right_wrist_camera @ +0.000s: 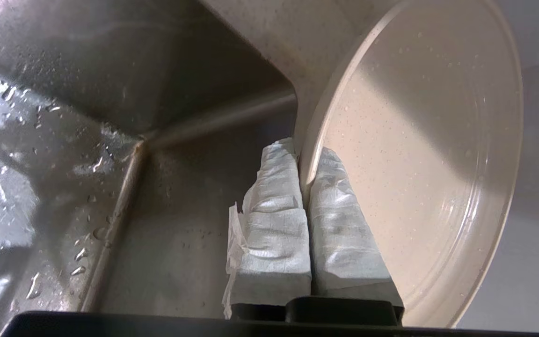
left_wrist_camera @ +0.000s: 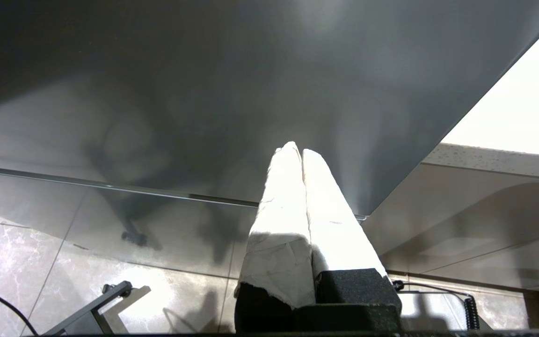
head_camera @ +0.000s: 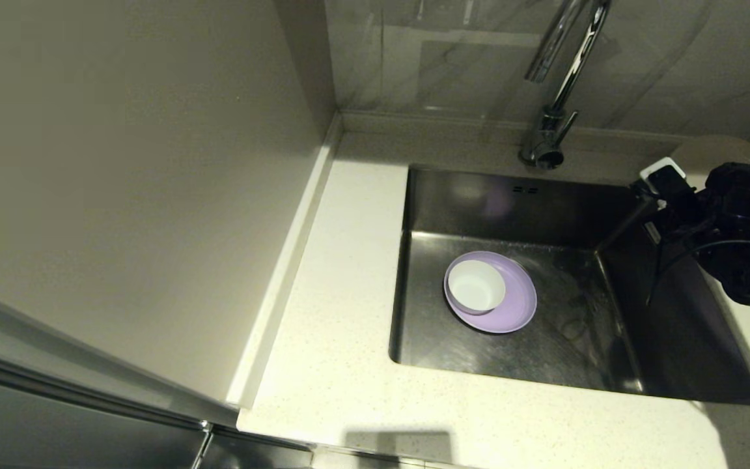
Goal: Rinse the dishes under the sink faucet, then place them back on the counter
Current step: Put a plate back to the table from the sink
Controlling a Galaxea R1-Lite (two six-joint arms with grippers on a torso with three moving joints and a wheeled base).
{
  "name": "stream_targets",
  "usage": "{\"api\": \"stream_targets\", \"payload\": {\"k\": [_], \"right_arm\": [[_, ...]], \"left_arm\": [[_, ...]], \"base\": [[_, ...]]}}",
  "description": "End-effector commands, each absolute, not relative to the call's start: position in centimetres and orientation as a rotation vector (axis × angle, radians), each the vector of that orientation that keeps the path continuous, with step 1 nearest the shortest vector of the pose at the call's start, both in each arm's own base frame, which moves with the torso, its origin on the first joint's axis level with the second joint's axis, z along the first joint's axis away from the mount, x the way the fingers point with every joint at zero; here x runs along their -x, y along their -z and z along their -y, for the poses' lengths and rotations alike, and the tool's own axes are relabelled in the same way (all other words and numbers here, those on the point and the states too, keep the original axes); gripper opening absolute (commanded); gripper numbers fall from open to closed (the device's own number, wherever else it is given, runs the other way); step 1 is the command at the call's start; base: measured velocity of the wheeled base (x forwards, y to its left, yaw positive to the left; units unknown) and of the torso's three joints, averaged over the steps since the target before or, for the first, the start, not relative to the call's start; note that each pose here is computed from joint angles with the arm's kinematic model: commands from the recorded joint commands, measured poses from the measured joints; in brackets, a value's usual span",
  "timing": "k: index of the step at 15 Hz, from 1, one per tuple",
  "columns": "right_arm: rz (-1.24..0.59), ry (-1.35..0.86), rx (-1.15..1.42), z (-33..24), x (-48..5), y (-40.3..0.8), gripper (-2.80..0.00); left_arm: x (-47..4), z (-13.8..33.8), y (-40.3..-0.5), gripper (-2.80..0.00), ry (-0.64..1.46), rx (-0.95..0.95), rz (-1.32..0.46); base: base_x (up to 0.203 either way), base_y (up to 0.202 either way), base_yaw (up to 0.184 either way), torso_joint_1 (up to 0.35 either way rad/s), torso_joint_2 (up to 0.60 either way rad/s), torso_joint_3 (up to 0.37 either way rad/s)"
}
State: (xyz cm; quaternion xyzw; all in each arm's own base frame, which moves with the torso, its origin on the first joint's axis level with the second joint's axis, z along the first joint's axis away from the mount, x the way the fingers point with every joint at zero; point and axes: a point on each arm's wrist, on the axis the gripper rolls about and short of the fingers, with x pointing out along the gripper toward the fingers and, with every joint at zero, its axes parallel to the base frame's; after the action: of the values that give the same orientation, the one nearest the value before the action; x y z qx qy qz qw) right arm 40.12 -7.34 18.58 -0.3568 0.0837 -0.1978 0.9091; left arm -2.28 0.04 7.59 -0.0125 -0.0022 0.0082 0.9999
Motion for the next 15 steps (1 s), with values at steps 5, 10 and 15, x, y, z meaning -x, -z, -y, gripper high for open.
{"api": "stream_targets", "payload": {"k": [5, 10, 15], "right_arm": [[-0.163, 0.435, 0.738, 8.37, -41.02, -18.44, -2.8], [-0.156, 0.44, 0.738, 8.52, -41.44, -18.44, -2.8], [-0.143, 0.437, 0.736, 8.48, -41.32, -18.82, -2.8]], "left_arm": [[2.3, -0.04, -7.59, -2.8, -0.016, 0.026, 0.008], [2.3, -0.04, -7.59, -2.8, -0.017, 0.026, 0.008], [2.3, -0.04, -7.59, -2.8, -0.017, 0.026, 0.008]], "base": [[0.0, 0.0, 0.0, 0.0, 0.0, 0.0], [0.0, 0.0, 0.0, 0.0, 0.0, 0.0], [0.0, 0.0, 0.0, 0.0, 0.0, 0.0]]}}
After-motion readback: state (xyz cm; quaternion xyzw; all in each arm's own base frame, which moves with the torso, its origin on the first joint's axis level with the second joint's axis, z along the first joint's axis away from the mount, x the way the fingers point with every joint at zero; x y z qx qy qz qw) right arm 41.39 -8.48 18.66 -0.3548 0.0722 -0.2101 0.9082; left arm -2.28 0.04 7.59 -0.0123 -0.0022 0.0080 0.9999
